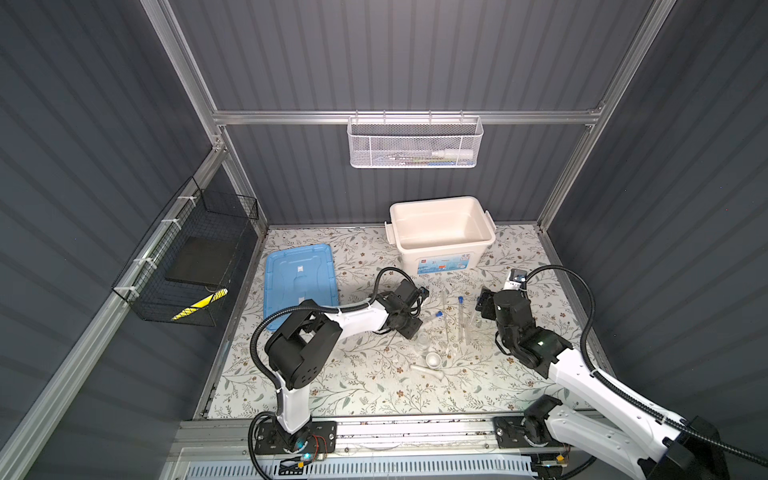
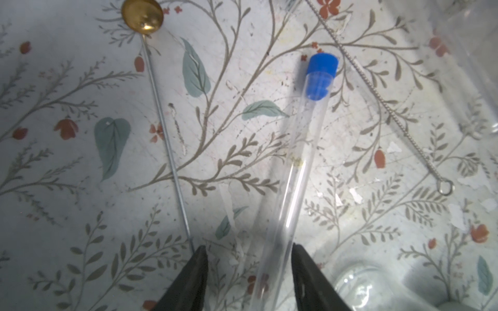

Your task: Organize the chemistry lab equipment

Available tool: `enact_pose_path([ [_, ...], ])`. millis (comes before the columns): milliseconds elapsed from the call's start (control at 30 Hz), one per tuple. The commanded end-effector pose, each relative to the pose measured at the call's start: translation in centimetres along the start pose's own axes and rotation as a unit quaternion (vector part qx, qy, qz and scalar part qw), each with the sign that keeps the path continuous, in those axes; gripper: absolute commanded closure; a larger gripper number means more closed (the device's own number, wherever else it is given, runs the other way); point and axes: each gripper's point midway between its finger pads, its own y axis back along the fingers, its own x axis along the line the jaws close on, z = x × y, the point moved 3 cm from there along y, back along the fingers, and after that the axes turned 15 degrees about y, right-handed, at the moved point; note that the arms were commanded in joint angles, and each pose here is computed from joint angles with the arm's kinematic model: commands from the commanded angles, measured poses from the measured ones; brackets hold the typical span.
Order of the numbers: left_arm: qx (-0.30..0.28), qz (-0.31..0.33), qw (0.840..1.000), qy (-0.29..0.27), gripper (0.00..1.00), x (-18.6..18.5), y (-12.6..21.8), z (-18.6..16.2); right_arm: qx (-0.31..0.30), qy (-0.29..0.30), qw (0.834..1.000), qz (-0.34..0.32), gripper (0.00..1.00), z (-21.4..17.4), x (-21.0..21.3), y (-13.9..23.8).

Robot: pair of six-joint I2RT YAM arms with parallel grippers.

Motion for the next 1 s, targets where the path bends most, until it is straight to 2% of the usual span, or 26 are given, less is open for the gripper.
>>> enact_pose_path([
  [0, -0.01, 0.011, 1.0, 0.008, 0.5, 0.1, -0.1, 0.8, 0.006, -0.005, 1.0, -0.009, 0.16, -0.7, -0.5, 0.1],
  [267, -0.017, 0.044, 0.999, 0.019, 0.54, 1.0, -0.3, 0.8, 0.008, -0.007, 1.0, -0.009, 0.15, -0.8, -0.6, 0.2],
  [400, -0.021, 0.057, 0.998, 0.027, 0.57, 1.4, -0.3, 1.0, 0.008, -0.01, 1.0, -0.005, 0.07, -0.8, -0.6, 0.3],
  [533, -0.025, 0.064, 0.997, 0.035, 0.6, 1.7, -0.3, 0.9, 0.003, -0.015, 1.0, -0.003, 0.05, -0.7, -0.6, 0.4],
  [967, -0.032, 0.071, 0.996, 0.044, 0.66, 1.7, -0.4, 1.5, 0.004, -0.021, 1.0, 0.002, 0.03, -0.8, -0.6, 0.5],
])
